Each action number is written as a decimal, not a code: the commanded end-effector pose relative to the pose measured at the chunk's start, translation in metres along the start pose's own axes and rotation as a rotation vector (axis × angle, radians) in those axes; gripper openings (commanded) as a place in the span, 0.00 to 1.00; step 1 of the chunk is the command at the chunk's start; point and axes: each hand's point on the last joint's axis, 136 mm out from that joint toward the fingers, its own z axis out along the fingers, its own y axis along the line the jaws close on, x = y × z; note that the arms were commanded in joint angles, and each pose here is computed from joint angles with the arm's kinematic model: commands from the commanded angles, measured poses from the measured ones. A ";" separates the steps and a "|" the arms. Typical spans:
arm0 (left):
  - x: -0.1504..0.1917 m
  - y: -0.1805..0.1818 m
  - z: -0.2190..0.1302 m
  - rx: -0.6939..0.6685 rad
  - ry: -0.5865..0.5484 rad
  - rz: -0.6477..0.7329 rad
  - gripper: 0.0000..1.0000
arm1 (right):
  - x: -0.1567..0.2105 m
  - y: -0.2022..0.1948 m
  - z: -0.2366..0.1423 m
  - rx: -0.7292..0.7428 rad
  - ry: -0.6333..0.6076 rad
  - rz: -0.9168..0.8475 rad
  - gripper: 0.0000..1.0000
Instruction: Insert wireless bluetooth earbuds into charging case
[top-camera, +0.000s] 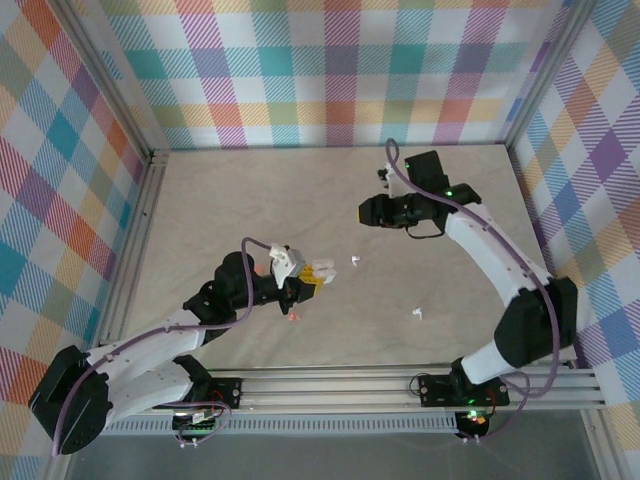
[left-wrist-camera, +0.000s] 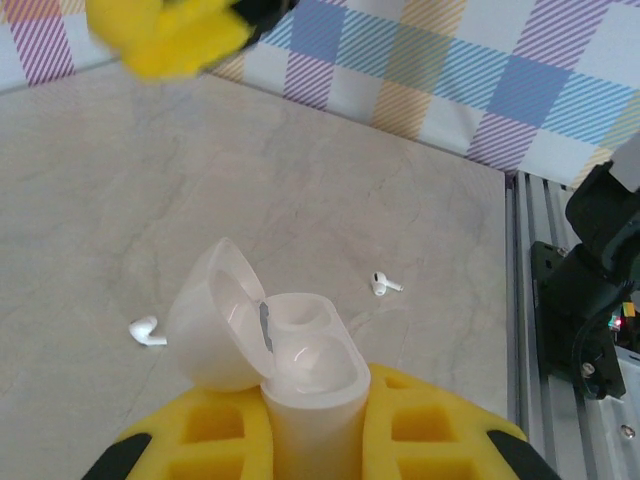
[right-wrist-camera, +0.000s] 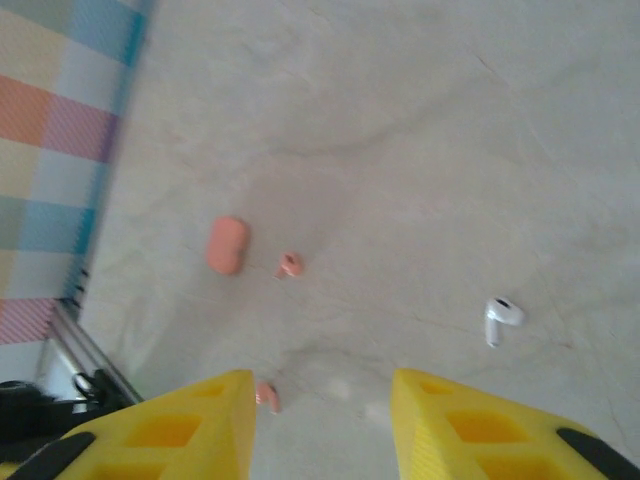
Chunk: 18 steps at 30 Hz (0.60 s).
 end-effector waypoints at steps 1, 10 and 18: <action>-0.015 -0.008 -0.005 0.039 -0.047 0.111 0.00 | 0.013 -0.022 0.017 0.093 0.109 0.059 0.36; -0.018 -0.012 -0.011 0.040 -0.023 0.141 0.00 | 0.042 -0.054 0.071 0.273 0.293 0.088 0.36; -0.003 -0.016 -0.024 0.027 0.013 0.149 0.00 | 0.052 -0.071 0.103 0.339 0.346 0.122 0.48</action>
